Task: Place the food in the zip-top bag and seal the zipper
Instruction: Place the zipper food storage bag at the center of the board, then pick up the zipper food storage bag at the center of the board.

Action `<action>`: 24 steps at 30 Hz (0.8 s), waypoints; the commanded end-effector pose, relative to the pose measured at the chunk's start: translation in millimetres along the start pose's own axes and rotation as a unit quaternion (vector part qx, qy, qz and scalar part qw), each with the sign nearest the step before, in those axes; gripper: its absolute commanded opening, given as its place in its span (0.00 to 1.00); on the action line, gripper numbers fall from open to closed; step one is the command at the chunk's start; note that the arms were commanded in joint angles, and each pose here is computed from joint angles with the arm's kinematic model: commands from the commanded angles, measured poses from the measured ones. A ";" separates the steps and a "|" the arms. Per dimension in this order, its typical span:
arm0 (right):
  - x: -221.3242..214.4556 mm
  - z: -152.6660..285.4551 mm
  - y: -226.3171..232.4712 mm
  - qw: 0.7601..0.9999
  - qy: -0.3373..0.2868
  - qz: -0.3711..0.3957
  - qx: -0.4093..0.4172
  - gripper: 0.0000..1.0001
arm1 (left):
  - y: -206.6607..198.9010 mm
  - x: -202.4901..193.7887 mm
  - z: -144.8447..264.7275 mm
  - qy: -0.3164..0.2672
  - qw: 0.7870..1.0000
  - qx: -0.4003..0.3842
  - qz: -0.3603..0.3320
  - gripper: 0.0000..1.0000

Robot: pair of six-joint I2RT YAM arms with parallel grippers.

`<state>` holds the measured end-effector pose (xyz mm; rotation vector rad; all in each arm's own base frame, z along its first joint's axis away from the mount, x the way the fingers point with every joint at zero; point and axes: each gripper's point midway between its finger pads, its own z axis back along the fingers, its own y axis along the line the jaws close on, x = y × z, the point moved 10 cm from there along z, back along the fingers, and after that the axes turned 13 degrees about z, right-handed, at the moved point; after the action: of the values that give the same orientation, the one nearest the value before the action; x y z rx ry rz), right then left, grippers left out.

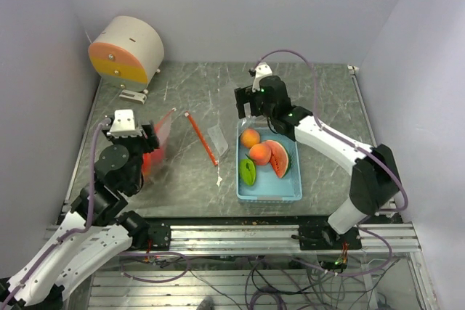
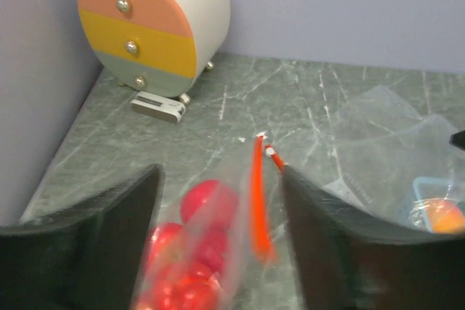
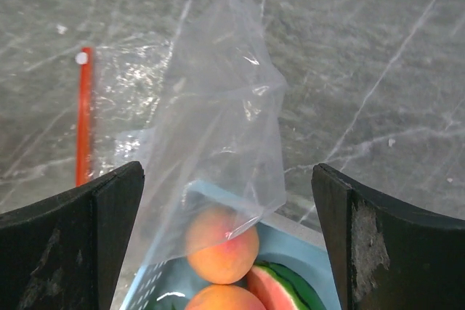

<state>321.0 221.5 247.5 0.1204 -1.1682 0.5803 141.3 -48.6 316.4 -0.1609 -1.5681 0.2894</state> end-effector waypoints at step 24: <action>-40.3 -72.9 4.5 0.994 0.096 -0.041 0.023 0.38 | 7.7 -5.0 20.6 -0.015 0.995 -0.068 0.068 0.99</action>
<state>363.1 239.2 164.6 0.1595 -0.9181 0.5686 122.6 -45.1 313.5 -0.3580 -1.6124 0.2929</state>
